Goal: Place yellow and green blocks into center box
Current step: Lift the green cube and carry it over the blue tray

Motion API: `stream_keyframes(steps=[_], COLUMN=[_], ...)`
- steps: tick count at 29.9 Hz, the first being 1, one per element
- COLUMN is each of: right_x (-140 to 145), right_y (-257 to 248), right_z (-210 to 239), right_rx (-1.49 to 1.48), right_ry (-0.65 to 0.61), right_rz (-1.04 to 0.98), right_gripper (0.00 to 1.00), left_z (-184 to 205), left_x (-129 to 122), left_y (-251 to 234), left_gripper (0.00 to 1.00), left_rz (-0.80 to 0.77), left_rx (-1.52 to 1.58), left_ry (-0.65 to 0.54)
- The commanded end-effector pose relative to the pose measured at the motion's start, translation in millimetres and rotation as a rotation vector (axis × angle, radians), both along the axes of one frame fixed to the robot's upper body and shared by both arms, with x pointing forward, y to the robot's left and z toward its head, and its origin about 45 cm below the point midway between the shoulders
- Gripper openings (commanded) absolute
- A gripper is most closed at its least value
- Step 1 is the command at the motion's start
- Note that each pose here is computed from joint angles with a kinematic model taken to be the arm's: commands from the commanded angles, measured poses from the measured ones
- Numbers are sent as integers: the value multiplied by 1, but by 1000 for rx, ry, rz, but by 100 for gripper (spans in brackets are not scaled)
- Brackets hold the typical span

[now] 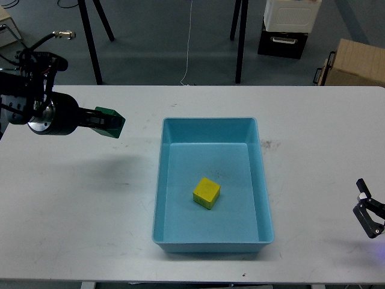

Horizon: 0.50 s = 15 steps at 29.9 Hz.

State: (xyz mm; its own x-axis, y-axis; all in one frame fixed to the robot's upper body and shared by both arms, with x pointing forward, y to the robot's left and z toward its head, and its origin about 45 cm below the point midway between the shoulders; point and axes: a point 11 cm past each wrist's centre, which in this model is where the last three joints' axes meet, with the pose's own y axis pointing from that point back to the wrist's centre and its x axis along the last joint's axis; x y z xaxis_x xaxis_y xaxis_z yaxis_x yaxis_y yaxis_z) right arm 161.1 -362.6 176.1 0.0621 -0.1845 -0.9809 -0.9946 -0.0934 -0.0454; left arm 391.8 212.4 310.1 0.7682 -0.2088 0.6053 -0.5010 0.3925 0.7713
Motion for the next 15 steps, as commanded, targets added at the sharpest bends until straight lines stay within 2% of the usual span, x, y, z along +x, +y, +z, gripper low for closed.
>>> stream_keyframes(steps=[1, 6, 15], right_x=[0, -1, -3], right_y=[-1, -4, -9], right_z=[1, -2, -13], right_rx=[-1, -1, 1], right_ry=[-2, 5, 35], right_rz=[-6, -16, -34], right_gripper=[100, 100, 100], left_z=[2, -13, -46], left_x=[4, -4, -53], left_y=[-40, -81, -148], left_gripper=[1, 1, 2], left_rz=[-74, -163, -400], left_rx=[14, 27, 133], left_ry=[8, 39, 108])
